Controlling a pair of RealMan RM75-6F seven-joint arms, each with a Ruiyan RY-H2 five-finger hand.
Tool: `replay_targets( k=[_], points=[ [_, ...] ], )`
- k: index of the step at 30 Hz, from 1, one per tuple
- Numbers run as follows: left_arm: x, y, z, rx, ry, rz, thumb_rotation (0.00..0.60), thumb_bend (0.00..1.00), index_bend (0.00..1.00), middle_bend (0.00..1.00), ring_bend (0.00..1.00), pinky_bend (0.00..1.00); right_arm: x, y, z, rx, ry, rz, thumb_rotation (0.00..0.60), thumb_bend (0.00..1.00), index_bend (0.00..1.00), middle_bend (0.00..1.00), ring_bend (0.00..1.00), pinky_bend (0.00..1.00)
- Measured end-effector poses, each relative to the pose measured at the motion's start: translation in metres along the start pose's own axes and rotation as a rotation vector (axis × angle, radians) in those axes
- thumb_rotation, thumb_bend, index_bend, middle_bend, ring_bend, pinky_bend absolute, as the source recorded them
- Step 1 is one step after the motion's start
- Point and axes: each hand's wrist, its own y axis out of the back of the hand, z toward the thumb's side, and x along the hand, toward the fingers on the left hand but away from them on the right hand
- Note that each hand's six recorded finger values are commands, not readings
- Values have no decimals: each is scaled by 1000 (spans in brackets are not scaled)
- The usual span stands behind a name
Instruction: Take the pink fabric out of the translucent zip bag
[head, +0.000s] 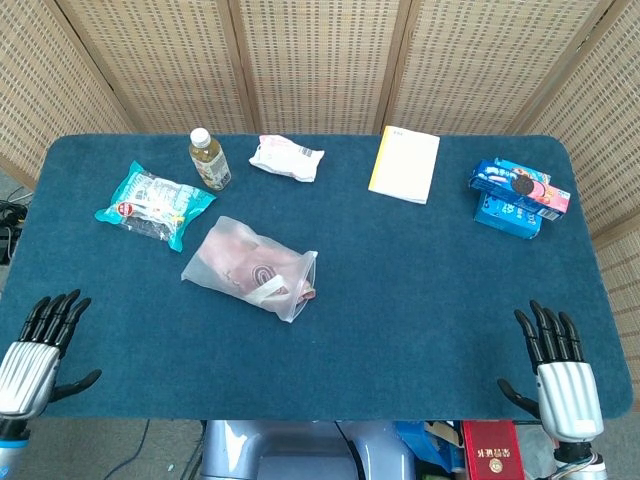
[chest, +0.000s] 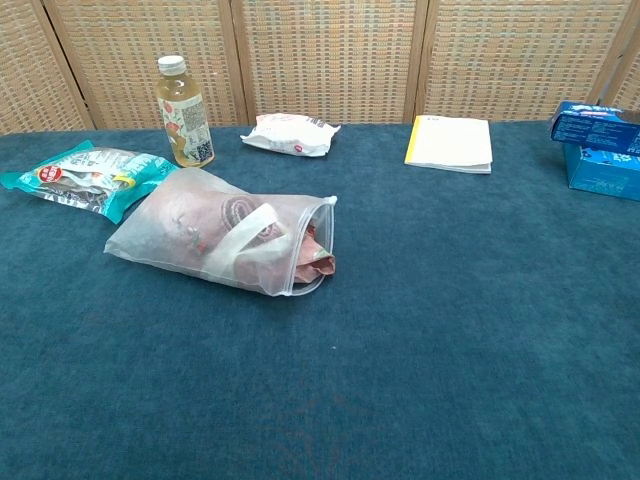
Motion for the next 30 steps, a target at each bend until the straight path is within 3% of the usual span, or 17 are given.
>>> replay_targets(
  k=[7, 15, 24, 30],
  points=[
    [70, -23, 21, 94, -140, -59, 600, 117, 0, 0, 0, 0, -10, -5, -4, 18, -32, 8, 600, 0, 0, 0, 0, 0],
    [153, -61, 44, 162, -297, -196, 600, 113, 0, 0, 0, 0, -18, -15, -11, 53, -77, 34, 600, 0, 0, 0, 0, 0],
    [213, -84, 80, 257, -371, -186, 600, 114, 0, 0, 0, 0, -22, -18, -18, 60, -111, 35, 600, 0, 0, 0, 0, 0],
    [233, -98, 106, 314, -396, -208, 600, 114, 0, 0, 0, 0, -23, -17, -21, 58, -123, 35, 600, 0, 0, 0, 0, 0]
  ],
)
